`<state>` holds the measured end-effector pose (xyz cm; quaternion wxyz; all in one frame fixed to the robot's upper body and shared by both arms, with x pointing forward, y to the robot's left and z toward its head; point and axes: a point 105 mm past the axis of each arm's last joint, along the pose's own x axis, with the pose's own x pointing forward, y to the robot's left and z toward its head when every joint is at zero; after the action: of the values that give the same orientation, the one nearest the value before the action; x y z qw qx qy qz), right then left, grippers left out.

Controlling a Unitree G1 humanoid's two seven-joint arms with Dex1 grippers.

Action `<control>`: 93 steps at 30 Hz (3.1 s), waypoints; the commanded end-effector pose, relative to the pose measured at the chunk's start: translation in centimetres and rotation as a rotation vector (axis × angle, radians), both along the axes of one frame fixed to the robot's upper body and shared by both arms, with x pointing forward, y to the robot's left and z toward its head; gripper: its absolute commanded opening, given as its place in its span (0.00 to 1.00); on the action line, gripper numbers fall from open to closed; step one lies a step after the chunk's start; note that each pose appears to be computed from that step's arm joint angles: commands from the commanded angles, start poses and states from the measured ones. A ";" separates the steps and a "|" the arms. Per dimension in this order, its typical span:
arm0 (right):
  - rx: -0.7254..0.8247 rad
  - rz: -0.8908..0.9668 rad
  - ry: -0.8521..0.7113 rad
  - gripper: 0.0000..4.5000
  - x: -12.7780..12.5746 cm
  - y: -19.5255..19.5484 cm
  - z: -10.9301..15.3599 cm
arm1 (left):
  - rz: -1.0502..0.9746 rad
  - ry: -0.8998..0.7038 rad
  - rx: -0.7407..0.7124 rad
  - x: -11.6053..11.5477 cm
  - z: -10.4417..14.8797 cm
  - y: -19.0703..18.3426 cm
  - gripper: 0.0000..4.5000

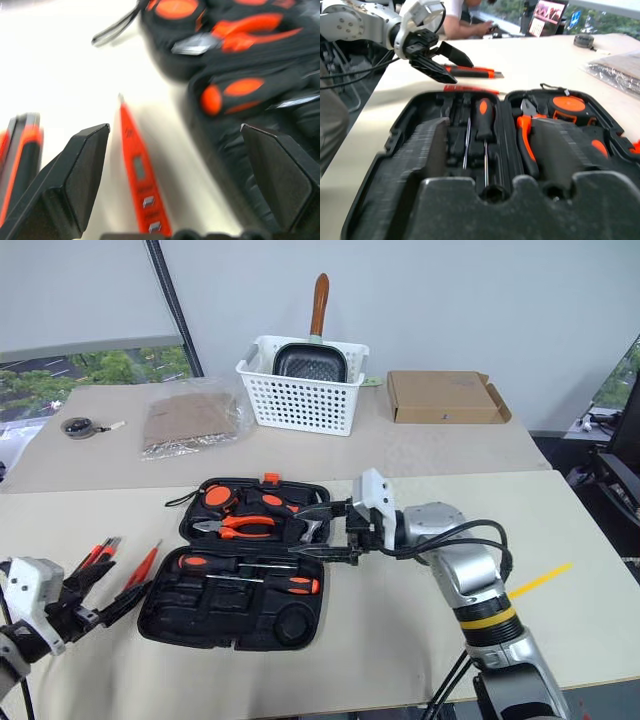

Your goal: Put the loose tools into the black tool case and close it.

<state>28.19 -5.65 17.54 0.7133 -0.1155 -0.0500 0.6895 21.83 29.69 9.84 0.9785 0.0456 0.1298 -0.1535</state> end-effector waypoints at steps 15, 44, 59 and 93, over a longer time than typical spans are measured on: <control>0.033 0.046 -0.135 1.00 -0.6 -1.3 5.3 | 0.160 0.094 -0.005 1.8 -3.8 0.7 0.36; 0.019 -0.007 -0.154 1.00 -0.1 -2.1 4.6 | 0.007 -0.053 -0.248 5.5 -2.5 -9.3 0.01; 0.019 -0.032 -0.157 1.00 -0.1 -2.4 4.2 | -0.141 -0.058 -0.261 6.8 -2.1 -12.8 0.01; 0.054 0.054 -0.141 1.00 -0.4 -1.1 4.2 | 0.283 -0.099 -0.056 1.5 -1.6 -2.1 0.99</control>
<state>28.36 -7.02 20.42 0.7036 -0.1339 -0.0936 0.6915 23.23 27.49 8.13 0.9969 -0.0076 0.0769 -0.0164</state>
